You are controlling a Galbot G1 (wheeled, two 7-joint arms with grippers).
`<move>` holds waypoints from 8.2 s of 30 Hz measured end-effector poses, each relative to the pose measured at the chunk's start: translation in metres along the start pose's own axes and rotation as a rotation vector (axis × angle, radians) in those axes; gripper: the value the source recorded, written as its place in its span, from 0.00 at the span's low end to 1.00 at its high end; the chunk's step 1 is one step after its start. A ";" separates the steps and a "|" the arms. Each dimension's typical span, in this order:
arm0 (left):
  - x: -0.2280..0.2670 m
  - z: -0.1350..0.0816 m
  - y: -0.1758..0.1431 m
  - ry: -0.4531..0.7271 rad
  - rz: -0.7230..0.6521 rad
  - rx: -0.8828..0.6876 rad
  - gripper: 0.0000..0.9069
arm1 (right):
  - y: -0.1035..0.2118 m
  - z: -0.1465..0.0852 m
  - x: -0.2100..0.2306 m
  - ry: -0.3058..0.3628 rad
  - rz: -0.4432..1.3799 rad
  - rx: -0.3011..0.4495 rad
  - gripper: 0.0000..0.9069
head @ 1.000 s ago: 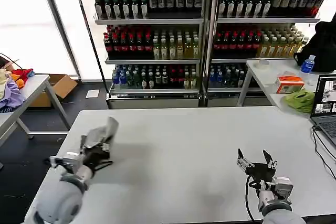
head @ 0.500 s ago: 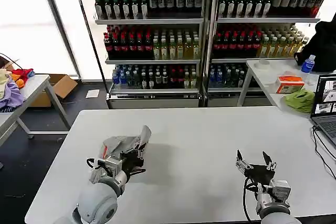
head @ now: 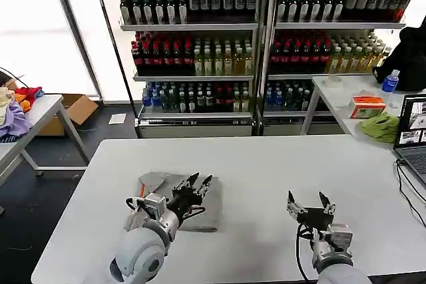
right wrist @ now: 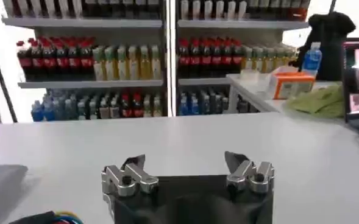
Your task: Fold and organize the clothes.
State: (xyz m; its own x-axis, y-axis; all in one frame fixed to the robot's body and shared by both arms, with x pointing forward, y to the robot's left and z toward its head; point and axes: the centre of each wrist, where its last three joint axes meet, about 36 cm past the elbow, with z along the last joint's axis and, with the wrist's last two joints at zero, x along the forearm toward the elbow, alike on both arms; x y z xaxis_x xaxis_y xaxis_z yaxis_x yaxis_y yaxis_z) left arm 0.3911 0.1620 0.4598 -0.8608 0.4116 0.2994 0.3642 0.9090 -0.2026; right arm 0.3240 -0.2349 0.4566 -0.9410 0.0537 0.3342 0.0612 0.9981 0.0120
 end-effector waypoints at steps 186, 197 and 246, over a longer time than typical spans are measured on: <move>0.051 -0.011 0.093 -0.014 -0.466 0.047 1.00 | 0.003 -0.020 -0.061 0.318 -0.189 -0.137 1.00; 0.058 -0.012 0.092 -0.057 -0.475 0.057 1.00 | 0.006 -0.056 -0.074 0.107 -0.163 -0.037 1.00; 0.063 -0.011 0.093 -0.165 -0.480 -0.082 1.00 | -0.063 -0.048 -0.039 -0.113 0.116 0.119 1.00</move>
State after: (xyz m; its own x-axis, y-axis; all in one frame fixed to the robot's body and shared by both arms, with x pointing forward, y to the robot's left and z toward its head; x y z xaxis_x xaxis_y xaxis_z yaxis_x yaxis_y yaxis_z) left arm 0.3745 0.2732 0.4699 -0.9801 -0.0630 0.1883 -0.0647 0.9979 -0.0029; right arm 0.3728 -0.3018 0.4877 -0.9616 0.1652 0.2191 0.1381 0.9813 -0.1338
